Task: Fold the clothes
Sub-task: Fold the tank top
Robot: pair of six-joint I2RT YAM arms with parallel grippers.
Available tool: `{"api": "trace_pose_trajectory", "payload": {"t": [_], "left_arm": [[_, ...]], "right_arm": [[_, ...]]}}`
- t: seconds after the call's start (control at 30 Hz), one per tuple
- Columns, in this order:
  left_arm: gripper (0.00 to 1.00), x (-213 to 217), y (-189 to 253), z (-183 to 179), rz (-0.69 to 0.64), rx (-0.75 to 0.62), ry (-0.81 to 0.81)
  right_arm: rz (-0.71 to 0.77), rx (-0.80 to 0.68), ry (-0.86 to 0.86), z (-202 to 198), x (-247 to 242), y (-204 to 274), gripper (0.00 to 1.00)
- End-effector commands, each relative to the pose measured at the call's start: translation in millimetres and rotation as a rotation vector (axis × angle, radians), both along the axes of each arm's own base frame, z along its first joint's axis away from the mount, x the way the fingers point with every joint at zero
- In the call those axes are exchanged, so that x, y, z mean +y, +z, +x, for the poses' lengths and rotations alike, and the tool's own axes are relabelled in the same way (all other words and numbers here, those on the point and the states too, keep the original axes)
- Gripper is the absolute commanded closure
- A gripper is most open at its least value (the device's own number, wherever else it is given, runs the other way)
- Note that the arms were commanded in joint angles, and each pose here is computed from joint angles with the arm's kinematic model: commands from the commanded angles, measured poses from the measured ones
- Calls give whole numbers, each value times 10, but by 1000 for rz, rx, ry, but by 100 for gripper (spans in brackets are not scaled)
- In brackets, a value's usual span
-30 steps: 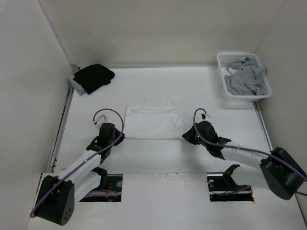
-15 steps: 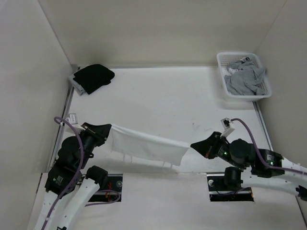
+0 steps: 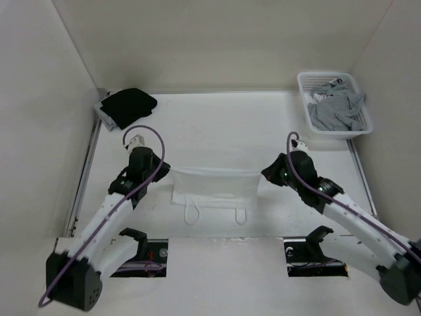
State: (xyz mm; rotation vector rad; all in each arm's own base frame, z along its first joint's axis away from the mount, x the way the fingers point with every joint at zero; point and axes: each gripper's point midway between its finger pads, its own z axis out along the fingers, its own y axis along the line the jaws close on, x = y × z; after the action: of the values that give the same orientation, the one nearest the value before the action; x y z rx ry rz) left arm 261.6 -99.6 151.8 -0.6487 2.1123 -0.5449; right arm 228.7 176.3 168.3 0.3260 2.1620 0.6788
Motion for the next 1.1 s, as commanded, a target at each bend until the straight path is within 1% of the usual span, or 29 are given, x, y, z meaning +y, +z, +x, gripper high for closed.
{"api": "trace_pose_trajectory", "payload": {"t": [0.0,0.07,0.13,0.2,0.27,0.33,0.4,0.5,0.67,0.73,0.83,1.07], "left_arm": [[97,-94,108,670,-54,-129,-5],[97,-146,8,978,-70,-117,3],[97,-199,-52,1203,-69,-110,11],[97,-251,-83,1388,-82,-102,15],[97,-278,-64,1476,-90,-105,14],[96,-295,-7,1448,-91,-125,12],[96,-282,-6,1311,-95,-134,7],[95,-210,-71,1005,-103,-145,5],[94,-109,-335,504,-130,-125,-8],[94,-89,-432,350,-144,-112,-13],[94,-53,-574,189,-147,-82,-12],[94,-16,-774,-107,-157,-37,-15]], "right_arm": [[95,-88,124,533,193,67,99],[84,-54,103,857,132,-88,99],[65,-31,60,1156,52,-208,99],[61,-11,47,1341,31,-278,99],[53,-2,31,1507,9,-348,98],[53,3,29,1541,5,-379,99],[51,1,16,1469,-38,-393,99],[61,-19,8,1228,-61,-411,99],[62,-15,38,782,-57,-554,97],[67,13,56,605,-14,-658,97],[72,43,76,378,77,-776,97],[39,137,52,-70,110,-1063,97]]}}
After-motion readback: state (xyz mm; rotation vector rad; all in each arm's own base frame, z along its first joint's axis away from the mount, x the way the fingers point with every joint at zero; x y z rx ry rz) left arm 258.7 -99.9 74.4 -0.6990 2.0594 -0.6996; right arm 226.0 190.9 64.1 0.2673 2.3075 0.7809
